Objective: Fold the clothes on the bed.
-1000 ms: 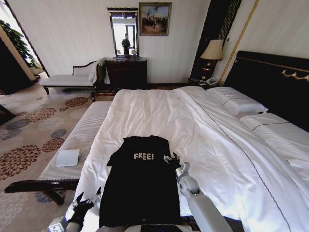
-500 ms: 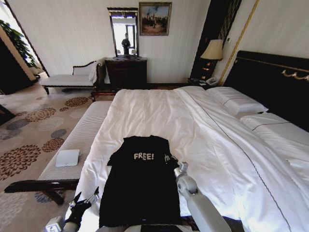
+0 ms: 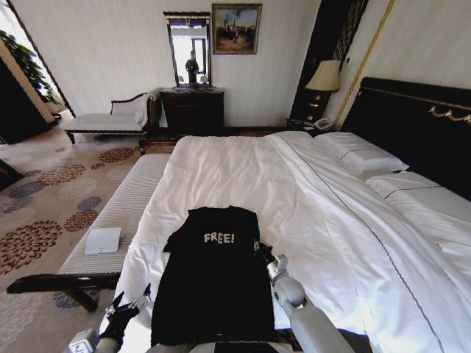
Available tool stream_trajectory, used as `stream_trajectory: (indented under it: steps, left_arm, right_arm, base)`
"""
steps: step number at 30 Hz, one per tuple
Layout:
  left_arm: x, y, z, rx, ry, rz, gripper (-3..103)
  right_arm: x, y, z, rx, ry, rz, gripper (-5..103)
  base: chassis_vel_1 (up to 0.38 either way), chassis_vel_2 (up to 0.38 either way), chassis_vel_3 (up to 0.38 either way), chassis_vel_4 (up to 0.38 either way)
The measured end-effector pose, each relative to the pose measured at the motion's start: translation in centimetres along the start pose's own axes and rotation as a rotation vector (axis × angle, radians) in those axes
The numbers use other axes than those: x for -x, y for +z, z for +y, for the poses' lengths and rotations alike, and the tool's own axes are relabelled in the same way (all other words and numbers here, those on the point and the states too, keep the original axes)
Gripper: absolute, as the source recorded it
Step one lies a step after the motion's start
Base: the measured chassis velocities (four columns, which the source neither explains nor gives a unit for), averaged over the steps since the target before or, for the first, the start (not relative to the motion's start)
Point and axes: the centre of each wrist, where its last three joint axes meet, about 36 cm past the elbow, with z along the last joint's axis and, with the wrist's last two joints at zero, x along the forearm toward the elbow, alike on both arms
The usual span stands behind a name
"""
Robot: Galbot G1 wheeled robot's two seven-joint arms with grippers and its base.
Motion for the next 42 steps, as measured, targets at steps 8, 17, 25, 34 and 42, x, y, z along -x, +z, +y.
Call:
stream_trajectory:
  steps: [8,17,25,34,42]
  left_arm:
    - [-0.2,-0.5,0.4,0.002,-0.004,-0.009,100]
    - [-0.2,-0.5,0.5,-0.006,-0.008,-0.012,100]
    - [0.1,-0.3,0.6,-0.003,-0.007,-0.011,100]
    - [2.2,-0.3,-0.2,-0.035,0.024,0.001,100]
    - [8.1,-2.4,-0.9,-0.216,0.066,0.018,100]
  right_arm:
    - [0.2,2.9,-0.6,-0.210,-0.110,-0.027,0]
    - [0.0,4.6,-1.7,-0.306,-0.144,-0.019,10]
    - [-3.1,3.3,-0.5,-0.295,-0.182,-0.056,44]
    - [-5.8,1.5,-0.6,-0.173,-0.077,-0.085,71]
    - [-6.7,1.1,-2.8,-0.091,0.100,-0.068,99]
  base:
    - [0.000,0.000,0.000,0.000]
    - [0.000,0.000,0.000,0.000]
    - [0.000,0.000,0.000,0.000]
    - [0.000,0.000,0.000,0.000]
    - [0.000,0.000,0.000,0.000]
